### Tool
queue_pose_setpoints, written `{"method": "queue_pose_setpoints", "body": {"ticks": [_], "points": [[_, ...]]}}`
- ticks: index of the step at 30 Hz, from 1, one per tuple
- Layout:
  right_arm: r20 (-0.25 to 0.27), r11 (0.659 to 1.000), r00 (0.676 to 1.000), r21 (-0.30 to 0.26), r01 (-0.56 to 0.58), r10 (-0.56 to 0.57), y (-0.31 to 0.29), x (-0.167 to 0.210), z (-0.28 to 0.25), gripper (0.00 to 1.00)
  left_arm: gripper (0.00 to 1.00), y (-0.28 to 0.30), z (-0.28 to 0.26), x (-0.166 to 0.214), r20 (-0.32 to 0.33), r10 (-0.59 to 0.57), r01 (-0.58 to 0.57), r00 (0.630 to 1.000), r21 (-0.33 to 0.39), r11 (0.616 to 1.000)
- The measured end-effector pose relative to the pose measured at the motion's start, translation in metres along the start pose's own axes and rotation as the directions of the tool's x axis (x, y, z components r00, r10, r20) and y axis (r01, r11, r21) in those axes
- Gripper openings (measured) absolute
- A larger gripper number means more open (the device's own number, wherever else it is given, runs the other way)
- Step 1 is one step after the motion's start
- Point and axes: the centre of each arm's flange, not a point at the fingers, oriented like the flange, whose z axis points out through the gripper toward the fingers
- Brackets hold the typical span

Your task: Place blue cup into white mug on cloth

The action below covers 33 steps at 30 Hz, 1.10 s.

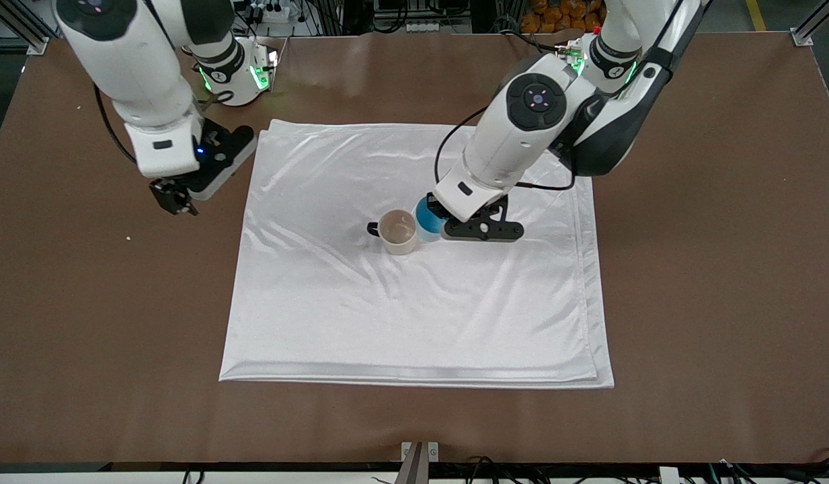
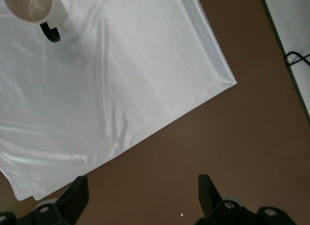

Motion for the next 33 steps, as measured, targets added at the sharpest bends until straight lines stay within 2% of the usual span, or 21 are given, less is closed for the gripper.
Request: {"method": "queue_pose_setpoints", "body": {"ticks": [3, 6, 9, 13, 19, 23, 33], "points": [[-0.004, 0.999, 0.999, -0.010, -0.048, 0.048, 0.014, -0.023, -0.013, 1.00, 0.04, 0.016, 0.016, -0.011, -0.008, 0.012, -0.012, 1.000, 0.019, 1.000], [-0.002, 0.994, 0.994, -0.012, -0.106, 0.106, 0.032, -0.050, -0.021, 0.99, 0.04, 0.031, 0.036, -0.025, -0.026, 0.026, -0.024, 0.999, 0.070, 0.997], [-0.012, 0.985, 0.985, 0.017, -0.172, 0.173, 0.048, -0.075, -0.024, 0.98, 0.04, 0.043, 0.057, -0.037, -0.035, 0.031, -0.027, 0.999, 0.106, 0.994], [-0.029, 0.959, 0.960, 0.066, -0.275, 0.277, 0.075, -0.115, -0.023, 0.99, 0.04, 0.053, 0.082, -0.046, -0.030, 0.043, -0.039, 0.999, 0.116, 0.992], [-0.020, 0.902, 0.905, 0.090, -0.422, 0.426, 0.105, -0.160, -0.015, 1.00, 0.04, 0.057, 0.113, -0.050, -0.029, 0.054, -0.050, 0.998, 0.140, 0.989], [-0.007, 0.857, 0.860, 0.094, -0.507, 0.510, 0.109, -0.166, -0.013, 1.00, 0.04, 0.060, 0.127, -0.053, -0.033, 0.063, -0.057, 0.997, 0.151, 0.987], [-0.013, 0.777, 0.779, 0.086, -0.624, 0.627, 0.115, -0.167, -0.021, 1.00, 0.04, 0.058, 0.154, -0.055, -0.015, 0.063, -0.060, 0.998, 0.158, 0.986]]}}
